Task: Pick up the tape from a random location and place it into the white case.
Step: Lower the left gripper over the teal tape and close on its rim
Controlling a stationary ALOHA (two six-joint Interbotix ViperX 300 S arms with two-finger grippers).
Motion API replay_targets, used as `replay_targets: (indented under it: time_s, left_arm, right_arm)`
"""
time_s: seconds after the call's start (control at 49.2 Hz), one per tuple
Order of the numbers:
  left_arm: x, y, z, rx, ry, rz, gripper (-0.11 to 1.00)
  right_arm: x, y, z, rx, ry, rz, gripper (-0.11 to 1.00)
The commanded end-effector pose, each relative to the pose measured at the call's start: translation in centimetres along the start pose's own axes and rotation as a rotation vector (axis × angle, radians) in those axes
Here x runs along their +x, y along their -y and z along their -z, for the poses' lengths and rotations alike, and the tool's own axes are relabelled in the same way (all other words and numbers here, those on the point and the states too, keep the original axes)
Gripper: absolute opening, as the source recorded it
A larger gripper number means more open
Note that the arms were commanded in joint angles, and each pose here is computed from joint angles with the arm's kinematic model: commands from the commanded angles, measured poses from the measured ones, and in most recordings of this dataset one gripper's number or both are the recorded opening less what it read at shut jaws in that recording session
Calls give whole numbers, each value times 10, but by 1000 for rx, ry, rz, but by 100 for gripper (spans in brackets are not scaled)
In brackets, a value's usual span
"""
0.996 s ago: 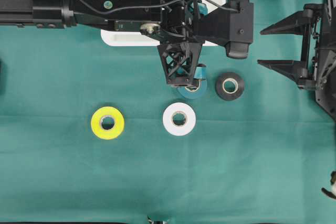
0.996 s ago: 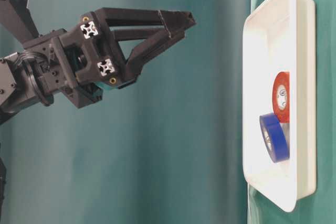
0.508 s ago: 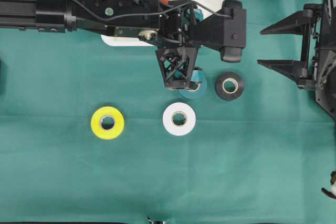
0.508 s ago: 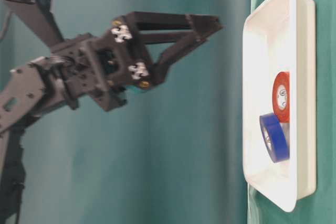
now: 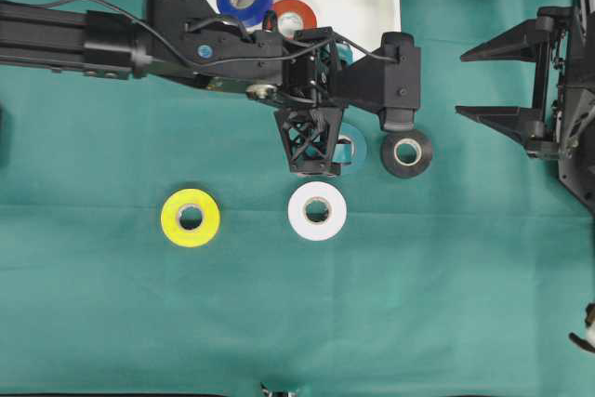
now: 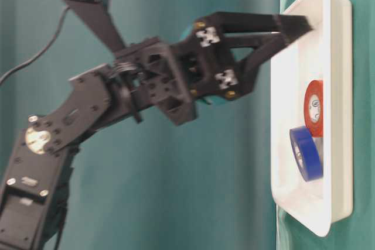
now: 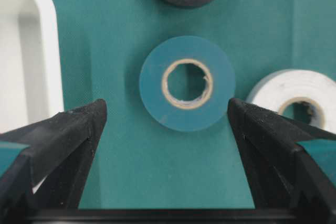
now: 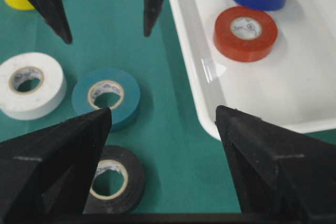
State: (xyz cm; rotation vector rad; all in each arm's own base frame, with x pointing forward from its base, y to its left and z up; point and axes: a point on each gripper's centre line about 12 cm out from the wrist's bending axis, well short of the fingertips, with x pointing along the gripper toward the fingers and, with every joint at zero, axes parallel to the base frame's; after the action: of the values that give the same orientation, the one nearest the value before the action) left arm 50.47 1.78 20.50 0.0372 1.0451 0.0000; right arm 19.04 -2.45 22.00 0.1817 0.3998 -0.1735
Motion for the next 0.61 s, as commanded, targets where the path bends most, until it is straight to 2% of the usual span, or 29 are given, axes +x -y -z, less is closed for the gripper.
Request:
replay_targets:
  time_s: [0.0,0.305,0.59]
  left_arm:
    - [-4,-3,-6,-5,29,-4,98]
    - [39,-4,11,-11,-45,-1,98]
    - [62,-7,17,-15,-23,-6,98]
  right_arm:
    - [1,-2,-9,0,20,-6,84]
    - [3,-1,-7,-1,7,-2,84]
    - [3,-1,-6,-1,6,-2,84]
